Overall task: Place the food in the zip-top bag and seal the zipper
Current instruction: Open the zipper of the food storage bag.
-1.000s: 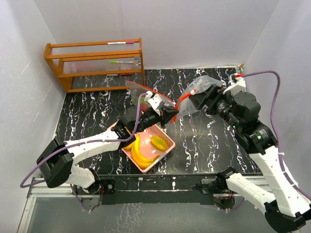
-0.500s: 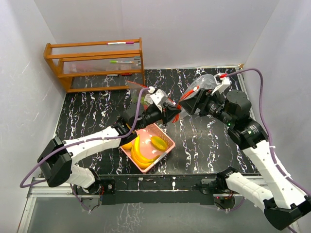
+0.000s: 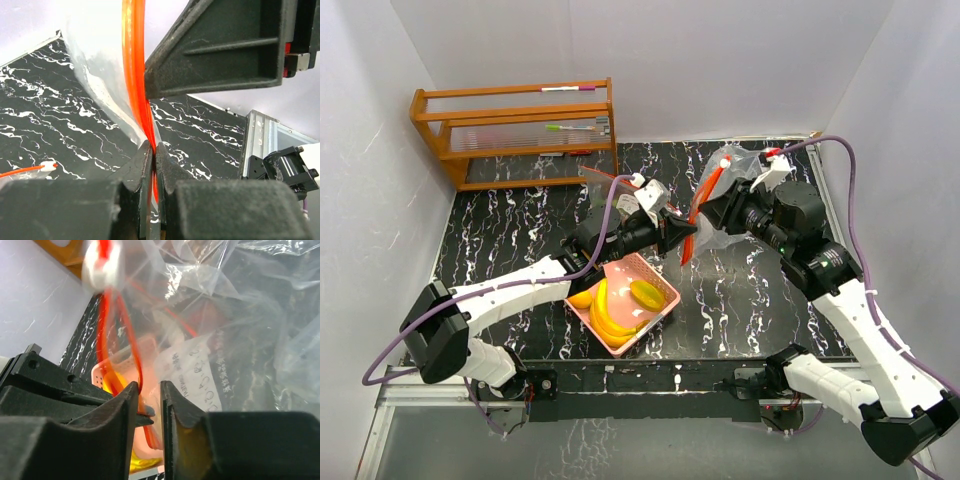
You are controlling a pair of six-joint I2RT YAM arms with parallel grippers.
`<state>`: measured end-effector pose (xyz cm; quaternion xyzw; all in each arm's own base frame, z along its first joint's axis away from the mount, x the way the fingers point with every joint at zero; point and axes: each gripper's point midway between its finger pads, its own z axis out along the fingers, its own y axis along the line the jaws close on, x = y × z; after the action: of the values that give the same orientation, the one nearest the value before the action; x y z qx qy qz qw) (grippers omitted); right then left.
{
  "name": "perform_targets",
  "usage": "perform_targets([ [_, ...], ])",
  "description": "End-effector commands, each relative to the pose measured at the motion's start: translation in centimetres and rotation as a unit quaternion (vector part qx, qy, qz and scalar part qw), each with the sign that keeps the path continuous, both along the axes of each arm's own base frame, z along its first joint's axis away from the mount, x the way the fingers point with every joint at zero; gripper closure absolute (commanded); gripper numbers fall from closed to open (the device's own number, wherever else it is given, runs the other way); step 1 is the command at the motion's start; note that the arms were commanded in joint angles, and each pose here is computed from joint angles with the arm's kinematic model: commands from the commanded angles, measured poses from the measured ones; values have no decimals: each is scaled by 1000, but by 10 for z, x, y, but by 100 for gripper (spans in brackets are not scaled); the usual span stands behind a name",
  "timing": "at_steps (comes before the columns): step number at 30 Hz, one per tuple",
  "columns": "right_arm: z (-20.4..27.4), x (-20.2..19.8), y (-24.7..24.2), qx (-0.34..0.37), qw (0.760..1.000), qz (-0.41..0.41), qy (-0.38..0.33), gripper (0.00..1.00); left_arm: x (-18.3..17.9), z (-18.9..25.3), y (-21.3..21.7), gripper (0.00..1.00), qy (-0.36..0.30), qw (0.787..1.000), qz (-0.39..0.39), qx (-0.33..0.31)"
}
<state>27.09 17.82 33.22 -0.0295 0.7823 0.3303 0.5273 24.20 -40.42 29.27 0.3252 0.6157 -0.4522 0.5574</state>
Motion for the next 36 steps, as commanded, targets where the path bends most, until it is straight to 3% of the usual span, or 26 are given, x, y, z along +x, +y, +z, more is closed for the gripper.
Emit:
perform_targets([
  [1, 20, 8, -13, -2, 999, -40, -36, 78, -3, 28, 3, 100, -21, 999, -3, -26],
  [3, 17, 8, -16, -3, 998, -49, -33, 91, -3, 30, 4, 100, -23, 999, -3, -31],
  [4, 16, 8, -18, -4, 998, -53, -31, 92, -4, 31, 4, 100, -22, 999, -4, -32],
  [13, 15, 6, -14, 2, 999, -42, -32, 92, -4, 27, -1, 100, -14, 999, -12, -36],
  [22, 24, 23, 5, 29, 999, -23, -34, 71, -3, 21, -11, 100, -3, 999, -26, -37],
  [31, 18, 40, 13, 21, 999, -33, -14, 64, -3, 17, -17, 100, 4, 999, -37, -34],
  [34, 10, 42, 6, 7, 998, -62, -4, 75, -5, 18, -15, 100, 2, 999, -37, -39],
  [36, 3, 42, -2, -6, 997, -83, 3, 90, -5, 18, -13, 100, 1, 999, -34, -38],
])
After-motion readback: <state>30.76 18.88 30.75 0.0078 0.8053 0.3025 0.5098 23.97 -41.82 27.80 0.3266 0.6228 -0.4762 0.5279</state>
